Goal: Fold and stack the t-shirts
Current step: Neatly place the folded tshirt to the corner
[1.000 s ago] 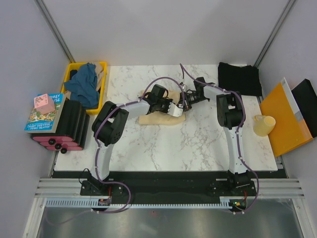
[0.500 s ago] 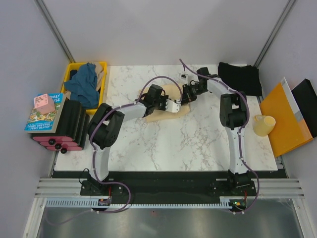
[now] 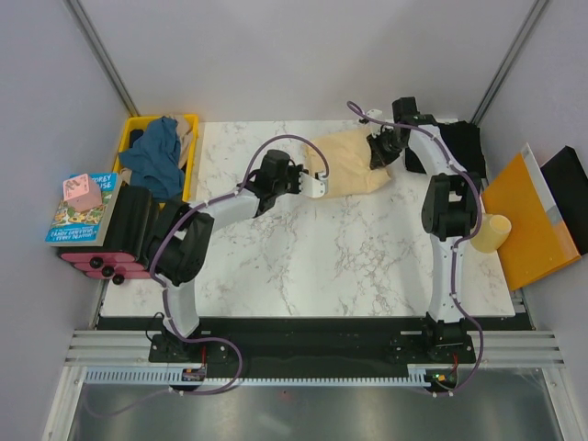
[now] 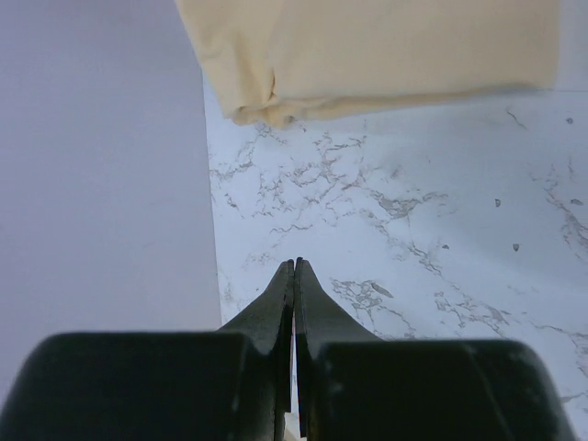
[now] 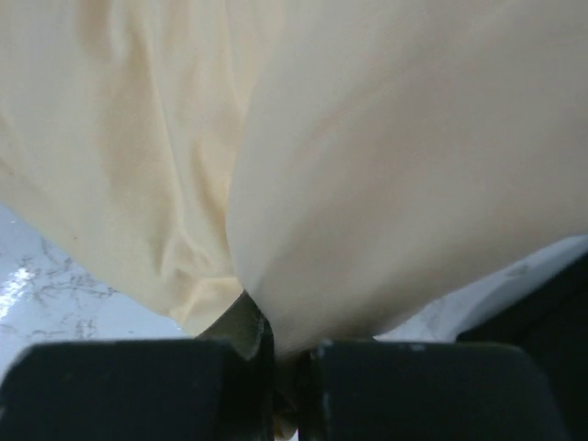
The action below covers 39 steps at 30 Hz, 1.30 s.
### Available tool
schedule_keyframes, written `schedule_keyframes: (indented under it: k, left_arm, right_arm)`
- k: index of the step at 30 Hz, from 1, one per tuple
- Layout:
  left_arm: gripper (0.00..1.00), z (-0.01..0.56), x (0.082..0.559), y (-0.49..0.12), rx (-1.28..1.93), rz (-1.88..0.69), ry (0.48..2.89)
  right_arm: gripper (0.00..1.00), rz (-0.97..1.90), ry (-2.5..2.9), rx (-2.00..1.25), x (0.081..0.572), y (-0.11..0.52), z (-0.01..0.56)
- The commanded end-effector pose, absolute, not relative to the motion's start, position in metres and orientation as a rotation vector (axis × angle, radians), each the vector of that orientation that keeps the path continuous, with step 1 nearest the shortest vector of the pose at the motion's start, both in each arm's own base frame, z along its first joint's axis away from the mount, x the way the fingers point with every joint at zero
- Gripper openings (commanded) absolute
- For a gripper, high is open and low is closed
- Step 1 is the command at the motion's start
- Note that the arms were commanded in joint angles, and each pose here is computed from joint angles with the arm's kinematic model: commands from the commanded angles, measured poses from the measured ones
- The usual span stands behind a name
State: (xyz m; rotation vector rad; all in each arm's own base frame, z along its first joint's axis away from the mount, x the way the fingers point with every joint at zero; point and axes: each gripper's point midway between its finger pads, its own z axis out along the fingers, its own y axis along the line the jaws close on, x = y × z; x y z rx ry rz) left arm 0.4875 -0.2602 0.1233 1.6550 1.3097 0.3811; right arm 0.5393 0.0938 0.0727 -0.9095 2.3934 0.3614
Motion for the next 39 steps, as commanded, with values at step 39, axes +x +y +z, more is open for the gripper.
schedule_keyframes:
  k: [39]
  left_arm:
    - [0.02,0.130,0.482,-0.249,1.620,0.369,1.263]
  right_arm:
    - [0.00,-0.414,2.223,-0.401,0.597,-0.111,0.197]
